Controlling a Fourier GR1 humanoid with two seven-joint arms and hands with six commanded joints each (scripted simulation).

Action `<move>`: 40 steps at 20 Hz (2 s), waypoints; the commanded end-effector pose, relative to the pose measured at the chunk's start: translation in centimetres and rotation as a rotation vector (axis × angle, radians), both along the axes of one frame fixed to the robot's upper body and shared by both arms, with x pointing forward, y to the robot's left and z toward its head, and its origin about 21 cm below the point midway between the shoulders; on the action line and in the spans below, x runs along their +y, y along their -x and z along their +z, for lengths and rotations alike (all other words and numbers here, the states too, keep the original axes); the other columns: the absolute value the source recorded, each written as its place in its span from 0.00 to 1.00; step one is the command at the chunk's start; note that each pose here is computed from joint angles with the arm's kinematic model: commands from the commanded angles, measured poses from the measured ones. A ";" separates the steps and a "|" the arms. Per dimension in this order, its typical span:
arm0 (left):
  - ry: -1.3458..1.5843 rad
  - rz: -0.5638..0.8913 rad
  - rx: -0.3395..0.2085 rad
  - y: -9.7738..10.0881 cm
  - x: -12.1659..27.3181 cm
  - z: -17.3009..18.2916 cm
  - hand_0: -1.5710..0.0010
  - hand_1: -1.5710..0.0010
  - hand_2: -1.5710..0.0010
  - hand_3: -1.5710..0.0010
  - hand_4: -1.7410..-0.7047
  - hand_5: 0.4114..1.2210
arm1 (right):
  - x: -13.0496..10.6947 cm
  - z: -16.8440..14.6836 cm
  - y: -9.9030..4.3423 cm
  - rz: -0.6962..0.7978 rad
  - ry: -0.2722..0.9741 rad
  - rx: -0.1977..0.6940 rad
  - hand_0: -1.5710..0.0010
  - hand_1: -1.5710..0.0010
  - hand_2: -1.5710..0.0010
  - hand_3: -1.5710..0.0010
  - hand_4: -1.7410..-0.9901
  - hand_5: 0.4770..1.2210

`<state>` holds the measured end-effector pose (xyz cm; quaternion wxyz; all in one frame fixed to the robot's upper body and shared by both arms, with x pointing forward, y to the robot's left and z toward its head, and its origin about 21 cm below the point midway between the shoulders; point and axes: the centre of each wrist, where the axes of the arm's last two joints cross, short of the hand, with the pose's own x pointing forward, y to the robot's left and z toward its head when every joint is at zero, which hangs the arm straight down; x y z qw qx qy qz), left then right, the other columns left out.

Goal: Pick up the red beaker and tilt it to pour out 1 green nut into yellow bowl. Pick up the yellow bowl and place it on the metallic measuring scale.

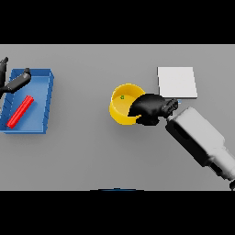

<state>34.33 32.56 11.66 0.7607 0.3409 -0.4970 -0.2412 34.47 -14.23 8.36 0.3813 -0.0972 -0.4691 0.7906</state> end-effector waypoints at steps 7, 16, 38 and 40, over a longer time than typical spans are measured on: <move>0.007 -0.017 -0.009 0.5 -0.1 0.2 1.00 1.00 1.00 1.00 0.91 0.38 | -0.9 5.2 0.0 -0.054 0.019 -0.090 0.00 0.00 0.01 0.18 0.02 1.00; -0.009 -0.016 -0.020 0.6 0.0 0.9 1.00 1.00 1.00 1.00 0.90 0.41 | -4.7 8.0 -1.9 -0.139 0.030 -0.198 0.00 0.00 0.00 0.17 0.03 1.00; -0.017 0.026 0.011 0.9 -0.3 1.3 1.00 1.00 1.00 1.00 0.91 0.40 | -13.2 1.5 -8.3 -0.491 0.040 -0.173 0.00 0.03 0.00 0.06 0.02 1.00; -0.015 0.021 0.012 1.0 -0.6 1.0 1.00 1.00 1.00 1.00 0.91 0.39 | -13.0 1.0 -8.5 -0.507 0.042 -0.162 0.00 0.05 0.00 0.05 0.02 1.00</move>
